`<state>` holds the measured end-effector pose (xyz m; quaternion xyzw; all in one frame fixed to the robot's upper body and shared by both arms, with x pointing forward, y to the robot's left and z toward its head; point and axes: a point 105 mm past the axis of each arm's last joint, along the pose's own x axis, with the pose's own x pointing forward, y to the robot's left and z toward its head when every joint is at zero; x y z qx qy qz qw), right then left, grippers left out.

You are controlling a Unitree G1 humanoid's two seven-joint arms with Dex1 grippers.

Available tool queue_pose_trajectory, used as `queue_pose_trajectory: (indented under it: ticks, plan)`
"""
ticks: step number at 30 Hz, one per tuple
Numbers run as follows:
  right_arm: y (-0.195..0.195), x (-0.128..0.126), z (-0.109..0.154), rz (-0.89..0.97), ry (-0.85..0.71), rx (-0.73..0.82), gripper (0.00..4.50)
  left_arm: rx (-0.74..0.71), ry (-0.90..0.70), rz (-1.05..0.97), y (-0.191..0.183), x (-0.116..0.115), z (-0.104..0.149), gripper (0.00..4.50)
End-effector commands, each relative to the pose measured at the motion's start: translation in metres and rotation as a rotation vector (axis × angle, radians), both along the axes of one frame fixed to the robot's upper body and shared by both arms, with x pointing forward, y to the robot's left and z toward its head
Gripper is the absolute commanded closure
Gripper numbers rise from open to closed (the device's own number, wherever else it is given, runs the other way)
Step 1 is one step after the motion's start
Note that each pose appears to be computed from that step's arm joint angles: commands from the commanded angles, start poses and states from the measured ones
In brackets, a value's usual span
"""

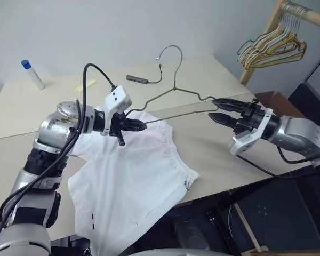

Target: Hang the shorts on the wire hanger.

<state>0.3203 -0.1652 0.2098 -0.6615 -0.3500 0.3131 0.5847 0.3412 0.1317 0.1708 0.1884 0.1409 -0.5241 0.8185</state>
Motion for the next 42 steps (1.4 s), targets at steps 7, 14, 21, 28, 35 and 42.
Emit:
queue_pose_trajectory:
  ticks: [7,14,21,28,35,42]
  plan:
    - [0.005,-0.015,0.019,-0.009,0.9,0.438,0.75,0.078,-0.306,-0.122,0.013,-0.015,0.001,4.5]
    - [0.01,-0.002,0.008,-0.124,1.125,0.26,0.57,0.09,-0.312,-0.161,0.011,-0.018,0.004,4.5]
    - [0.015,0.002,0.005,-0.165,1.162,0.142,0.01,0.09,-0.312,-0.176,0.011,-0.022,0.005,4.5]
    - [0.021,0.019,-0.016,-0.274,1.174,0.083,0.01,0.087,-0.307,-0.191,0.008,-0.023,0.006,4.5]
    - [0.029,0.029,-0.022,-0.304,1.167,0.042,0.59,0.092,-0.301,-0.207,0.006,-0.024,0.006,4.5]
    - [0.036,0.023,-0.02,-0.26,1.154,0.008,2.96,0.097,-0.295,-0.214,0.005,-0.028,0.003,4.5]
